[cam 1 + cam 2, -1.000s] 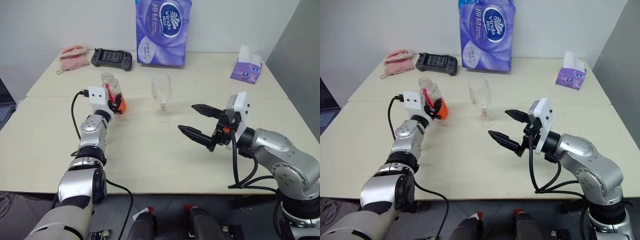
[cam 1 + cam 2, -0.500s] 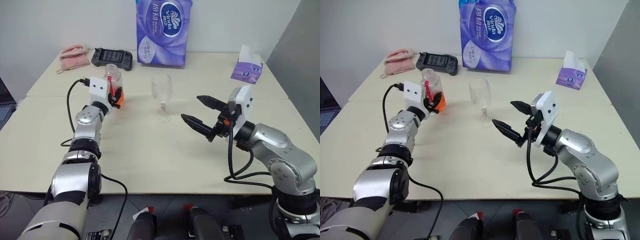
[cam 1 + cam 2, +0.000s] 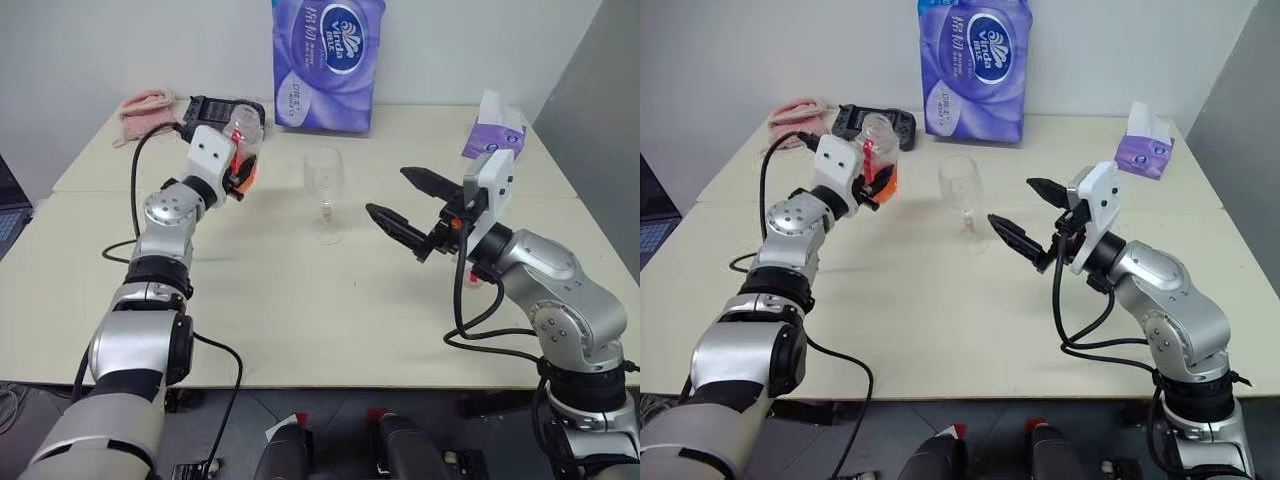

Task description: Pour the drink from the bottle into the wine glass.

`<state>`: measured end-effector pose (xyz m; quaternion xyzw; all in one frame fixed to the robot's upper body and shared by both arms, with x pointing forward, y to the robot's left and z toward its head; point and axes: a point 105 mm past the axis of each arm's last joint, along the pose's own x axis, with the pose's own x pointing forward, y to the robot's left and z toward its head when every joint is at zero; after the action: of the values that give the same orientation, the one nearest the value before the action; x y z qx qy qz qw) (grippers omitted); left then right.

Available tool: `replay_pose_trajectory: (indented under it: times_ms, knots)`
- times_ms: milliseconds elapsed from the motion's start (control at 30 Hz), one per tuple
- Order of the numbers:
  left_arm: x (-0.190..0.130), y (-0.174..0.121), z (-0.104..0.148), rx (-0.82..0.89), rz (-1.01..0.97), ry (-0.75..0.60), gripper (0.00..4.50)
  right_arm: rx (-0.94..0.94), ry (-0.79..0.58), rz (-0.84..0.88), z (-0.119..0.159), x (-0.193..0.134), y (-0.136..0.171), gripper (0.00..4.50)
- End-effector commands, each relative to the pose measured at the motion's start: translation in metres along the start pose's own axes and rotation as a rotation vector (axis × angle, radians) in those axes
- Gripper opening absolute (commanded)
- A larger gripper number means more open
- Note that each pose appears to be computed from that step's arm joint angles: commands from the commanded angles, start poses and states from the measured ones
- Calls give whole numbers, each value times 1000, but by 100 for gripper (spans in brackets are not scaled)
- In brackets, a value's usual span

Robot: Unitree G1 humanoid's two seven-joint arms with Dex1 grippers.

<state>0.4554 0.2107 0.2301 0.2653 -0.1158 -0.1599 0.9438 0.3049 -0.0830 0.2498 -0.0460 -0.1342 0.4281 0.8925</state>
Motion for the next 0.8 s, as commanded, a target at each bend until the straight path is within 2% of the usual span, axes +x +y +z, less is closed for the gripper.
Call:
replay_pose_trajectory:
  times_ms: [33, 400, 800]
  knots:
    - [4, 9, 32, 129, -20, -86, 171, -50, -63, 0, 15, 2, -2, 450]
    - [14, 8, 61, 352, -89, -111, 171, -39, -101, -27, 5, 8, -10, 450]
    - [16, 7, 76, 627, -141, -117, 171, -21, -101, -33, -6, 9, -6, 450]
